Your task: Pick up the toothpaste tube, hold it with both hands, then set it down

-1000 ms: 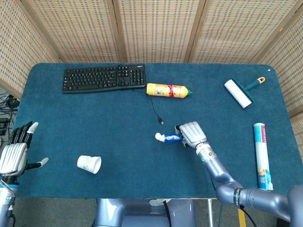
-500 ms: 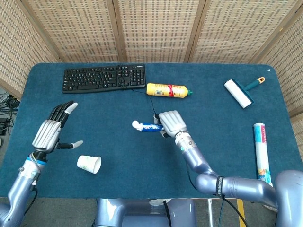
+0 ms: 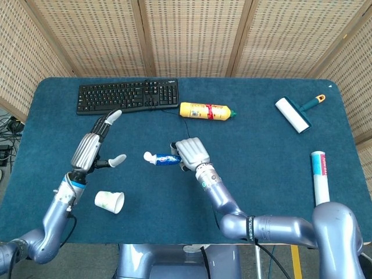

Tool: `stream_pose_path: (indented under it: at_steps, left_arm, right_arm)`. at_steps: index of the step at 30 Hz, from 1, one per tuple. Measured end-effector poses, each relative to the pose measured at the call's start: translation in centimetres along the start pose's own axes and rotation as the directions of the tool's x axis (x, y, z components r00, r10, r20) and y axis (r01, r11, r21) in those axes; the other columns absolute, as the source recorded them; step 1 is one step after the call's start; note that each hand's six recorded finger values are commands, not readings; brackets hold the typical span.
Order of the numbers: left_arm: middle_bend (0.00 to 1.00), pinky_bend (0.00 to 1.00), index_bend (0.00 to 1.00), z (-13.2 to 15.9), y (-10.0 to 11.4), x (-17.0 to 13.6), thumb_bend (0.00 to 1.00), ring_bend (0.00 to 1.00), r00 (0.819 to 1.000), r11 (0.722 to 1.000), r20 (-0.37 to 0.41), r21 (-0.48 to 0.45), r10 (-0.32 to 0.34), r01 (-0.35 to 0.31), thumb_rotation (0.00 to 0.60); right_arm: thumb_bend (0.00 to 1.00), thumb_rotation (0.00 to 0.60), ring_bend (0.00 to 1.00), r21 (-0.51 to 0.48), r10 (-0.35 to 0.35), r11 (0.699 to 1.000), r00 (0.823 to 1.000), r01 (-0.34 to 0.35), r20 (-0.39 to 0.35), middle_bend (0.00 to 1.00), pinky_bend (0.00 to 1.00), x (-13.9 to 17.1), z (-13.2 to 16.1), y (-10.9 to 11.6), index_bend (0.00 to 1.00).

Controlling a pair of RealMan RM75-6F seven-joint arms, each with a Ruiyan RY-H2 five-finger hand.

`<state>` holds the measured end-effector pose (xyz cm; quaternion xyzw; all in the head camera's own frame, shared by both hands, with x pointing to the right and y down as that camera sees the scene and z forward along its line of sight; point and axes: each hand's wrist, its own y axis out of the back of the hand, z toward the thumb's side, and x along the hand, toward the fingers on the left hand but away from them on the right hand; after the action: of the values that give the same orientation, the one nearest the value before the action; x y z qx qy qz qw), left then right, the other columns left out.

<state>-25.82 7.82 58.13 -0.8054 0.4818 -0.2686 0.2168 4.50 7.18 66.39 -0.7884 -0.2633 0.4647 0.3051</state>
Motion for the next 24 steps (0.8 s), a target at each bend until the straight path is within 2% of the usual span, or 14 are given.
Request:
stream_pose_path:
  at_steps: [6, 12, 18, 24]
  left_arm:
    - [0.00, 0.00, 0.00, 0.7, -3.1, 1.9, 0.00, 0.00, 1.000, 0.996, 0.012, -0.093, -0.008, 0.009, 0.117]
    - [0.00, 0.00, 0.00, 0.9, -6.0, 3.2, 0.00, 0.00, 0.999, 0.989, 0.006, -0.139, -0.045, 0.046, 0.117]
    - [0.00, 0.00, 0.00, 1.0, -8.4, 3.9, 0.00, 0.00, 0.999, 0.975, -0.007, -0.220, -0.033, 0.031, 0.117]
    - [0.00, 0.00, 0.00, 1.1, -9.8, 4.4, 0.00, 0.00, 0.999, 0.967, -0.009, -0.253, -0.038, 0.034, 0.117]
  right_arm:
    - [0.64, 0.600, 0.58, 0.000, 0.006, 1.000, 1.000, -0.006, 0.000, 0.66, 0.67, -0.5, 0.9, -0.9, 0.67]
    - [0.64, 0.600, 0.58, 0.001, 0.010, 1.000, 1.000, -0.010, -0.010, 0.66, 0.67, -0.5, 1.3, -1.3, 0.67]
    - [0.64, 0.600, 0.58, -0.008, 0.012, 1.000, 1.000, -0.012, -0.021, 0.66, 0.67, -0.3, 1.8, -1.5, 0.67]
    - [0.64, 0.600, 0.58, -0.008, 0.014, 1.000, 1.000, -0.014, -0.025, 0.66, 0.67, -0.2, 2.1, -1.6, 0.67]
